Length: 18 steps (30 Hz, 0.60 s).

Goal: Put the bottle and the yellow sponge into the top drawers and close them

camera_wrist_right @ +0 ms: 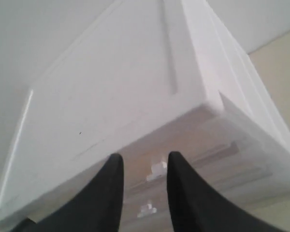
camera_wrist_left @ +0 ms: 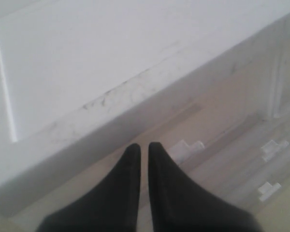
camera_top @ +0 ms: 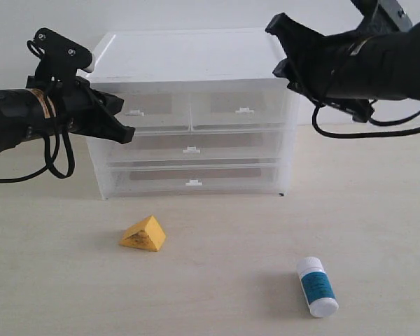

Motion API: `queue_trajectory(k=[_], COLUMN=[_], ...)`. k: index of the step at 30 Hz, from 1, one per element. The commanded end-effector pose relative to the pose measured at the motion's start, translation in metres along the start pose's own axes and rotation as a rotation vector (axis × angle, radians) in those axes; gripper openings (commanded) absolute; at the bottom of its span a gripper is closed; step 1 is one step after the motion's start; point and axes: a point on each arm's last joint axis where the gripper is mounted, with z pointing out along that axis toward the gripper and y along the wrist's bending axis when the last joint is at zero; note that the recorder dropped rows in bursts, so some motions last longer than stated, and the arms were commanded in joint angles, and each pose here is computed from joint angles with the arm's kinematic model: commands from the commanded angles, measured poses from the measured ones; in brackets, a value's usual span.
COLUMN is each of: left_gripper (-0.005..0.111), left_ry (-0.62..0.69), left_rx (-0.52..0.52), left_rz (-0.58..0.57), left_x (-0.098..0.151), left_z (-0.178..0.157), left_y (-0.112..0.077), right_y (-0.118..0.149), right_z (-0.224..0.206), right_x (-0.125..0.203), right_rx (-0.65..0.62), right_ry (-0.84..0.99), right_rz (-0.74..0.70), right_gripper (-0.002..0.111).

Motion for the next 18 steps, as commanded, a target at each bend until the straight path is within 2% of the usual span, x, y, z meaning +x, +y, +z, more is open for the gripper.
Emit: queue_trajectory(k=[1, 3, 7, 10, 12, 14, 16, 18], left_gripper=[0.004, 0.004, 0.004, 0.004, 0.004, 0.004, 0.004, 0.004], left_ry=[-0.045, -0.045, -0.047, -0.040, -0.044, -0.046, -0.046, -0.048], left_rx=[-0.008, -0.008, -0.007, -0.008, -0.008, -0.007, -0.007, -0.007], left_rz=[-0.016, -0.016, -0.017, -0.017, -0.017, -0.020, -0.020, -0.022], left_x=[-0.007, -0.007, -0.007, -0.007, -0.007, -0.007, -0.007, -0.007], left_z=[-0.001, -0.001, -0.001, -0.001, -0.001, -0.001, -0.001, -0.001], left_y=[0.002, 0.002, 0.002, 0.002, 0.002, 0.002, 0.002, 0.002], right_y=[-0.021, -0.029, -0.047, -0.075, -0.084, -0.108, -0.111, -0.096], right_z=[-0.003, -0.006, -0.009, 0.003, 0.013, 0.032, 0.043, 0.051], right_x=[0.017, 0.025, 0.048, 0.071, 0.080, 0.094, 0.097, 0.093], right_rx=[-0.064, -0.151, -0.415, -0.378, -0.446, -0.366, -0.354, -0.419], right_ry=[-0.090, -0.104, -0.127, -0.100, -0.106, -0.112, -0.116, -0.099], right_rz=[0.298, 0.355, 0.512, 0.558, 0.596, 0.679, 0.616, 0.565], right_gripper=[0.027, 0.027, 0.027, 0.027, 0.027, 0.027, 0.027, 0.027])
